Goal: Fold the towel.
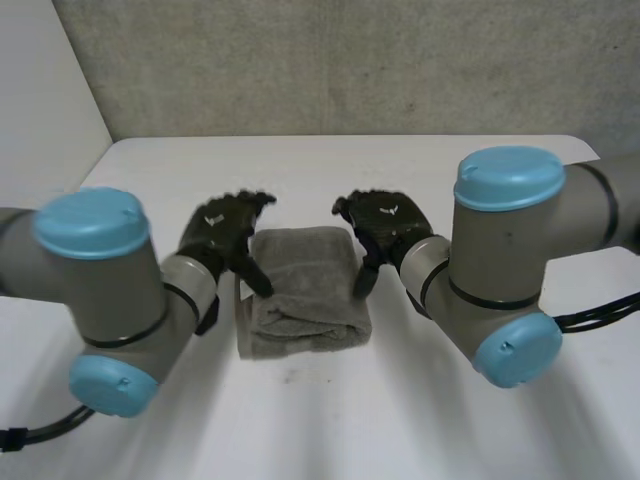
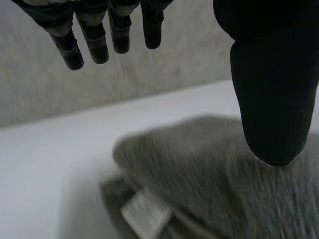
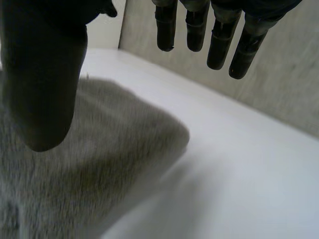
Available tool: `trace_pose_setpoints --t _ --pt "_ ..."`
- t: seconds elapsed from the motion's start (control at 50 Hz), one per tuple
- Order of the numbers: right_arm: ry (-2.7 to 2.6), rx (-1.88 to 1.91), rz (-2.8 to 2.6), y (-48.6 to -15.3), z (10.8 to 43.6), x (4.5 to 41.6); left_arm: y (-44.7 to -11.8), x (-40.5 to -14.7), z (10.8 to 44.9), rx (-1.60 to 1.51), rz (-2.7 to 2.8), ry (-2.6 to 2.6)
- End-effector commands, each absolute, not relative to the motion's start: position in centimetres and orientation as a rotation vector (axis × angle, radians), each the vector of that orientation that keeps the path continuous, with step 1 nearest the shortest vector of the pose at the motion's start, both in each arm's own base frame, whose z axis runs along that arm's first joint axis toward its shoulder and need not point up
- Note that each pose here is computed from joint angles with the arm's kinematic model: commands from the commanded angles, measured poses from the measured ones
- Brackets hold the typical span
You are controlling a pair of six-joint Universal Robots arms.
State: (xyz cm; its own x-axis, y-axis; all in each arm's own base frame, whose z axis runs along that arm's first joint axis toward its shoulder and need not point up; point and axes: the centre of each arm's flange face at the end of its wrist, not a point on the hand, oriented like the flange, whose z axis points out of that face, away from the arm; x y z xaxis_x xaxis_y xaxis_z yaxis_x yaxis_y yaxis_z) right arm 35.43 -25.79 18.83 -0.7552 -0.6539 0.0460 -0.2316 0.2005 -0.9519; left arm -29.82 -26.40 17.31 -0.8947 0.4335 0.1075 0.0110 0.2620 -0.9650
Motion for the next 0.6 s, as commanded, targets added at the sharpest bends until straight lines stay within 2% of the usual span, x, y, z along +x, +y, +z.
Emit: trace_pose_setpoints --t 0.02,0.16,0.26,0.3,0.34,0.36,0.38,0.4,0.42,0.44,0.46,0.48,0.5,0.52,0.54,0.56,0.58,0.6 --pt "2.236 -0.894 -1.411 -26.7 14.1 36.2 -26.9 -29.3 13.5 -0.368 1.636 -2.362" --pt "2.248 -0.925 -1.392 -27.1 12.7 36.6 -26.4 -29.0 12.8 -0.412 1.622 -2.396" --pt "2.206 -0.946 -1.419 -27.0 13.9 36.8 -26.3 -29.0 13.4 -0.452 1.65 -2.389" --pt "2.182 -0.943 -1.441 -27.0 14.9 36.9 -26.4 -29.0 14.7 -0.449 1.691 -2.356" --pt "2.117 -0.931 -1.507 -26.8 17.8 36.8 -26.4 -29.0 15.6 -0.443 1.714 -2.333" --pt "2.117 -0.931 -1.508 -26.8 17.8 36.8 -26.4 -29.0 15.6 -0.443 1.714 -2.333" --pt "2.084 -0.917 -1.554 -26.8 19.6 36.6 -26.3 -29.0 16.7 -0.437 1.742 -2.303" --pt "2.084 -0.917 -1.554 -26.8 19.6 36.6 -26.3 -29.0 18.0 -0.425 1.776 -2.267" --pt "2.049 -0.901 -1.607 -26.7 21.4 36.4 -26.3 -29.0 18.0 -0.425 1.777 -2.267" --pt "2.009 -0.879 -1.665 -26.6 23.5 36.1 -26.2 -29.0 19.5 -0.412 1.812 -2.228" --pt "2.008 -0.879 -1.666 -26.5 23.6 36.1 -26.0 -28.8 21.2 -0.402 1.847 -2.189" --pt "1.981 -0.85 -1.719 -26.6 25.5 35.5 -26.0 -28.8 21.2 -0.402 1.847 -2.189" --pt "1.966 -0.809 -1.772 -26.7 27.3 34.6 -25.8 -28.5 22.9 -0.388 1.881 -2.154" --pt "1.966 -0.808 -1.773 -26.7 27.3 34.6 -25.6 -28.2 24.8 -0.37 1.918 -2.114" --pt "1.956 -0.774 -1.831 -26.8 29.1 33.5 -25.6 -28.2 24.9 -0.37 1.919 -2.114" --pt "1.946 -0.729 -1.894 -26.9 30.8 32.3 -25.3 -27.9 26.9 -0.353 1.956 -2.071" --pt "1.946 -0.728 -1.895 -26.9 30.8 32.3 -25.3 -27.9 26.9 -0.353 1.956 -2.071" --pt "1.934 -0.686 -1.949 -26.8 32.5 31.2 -24.9 -27.5 28.9 -0.336 1.991 -2.032"
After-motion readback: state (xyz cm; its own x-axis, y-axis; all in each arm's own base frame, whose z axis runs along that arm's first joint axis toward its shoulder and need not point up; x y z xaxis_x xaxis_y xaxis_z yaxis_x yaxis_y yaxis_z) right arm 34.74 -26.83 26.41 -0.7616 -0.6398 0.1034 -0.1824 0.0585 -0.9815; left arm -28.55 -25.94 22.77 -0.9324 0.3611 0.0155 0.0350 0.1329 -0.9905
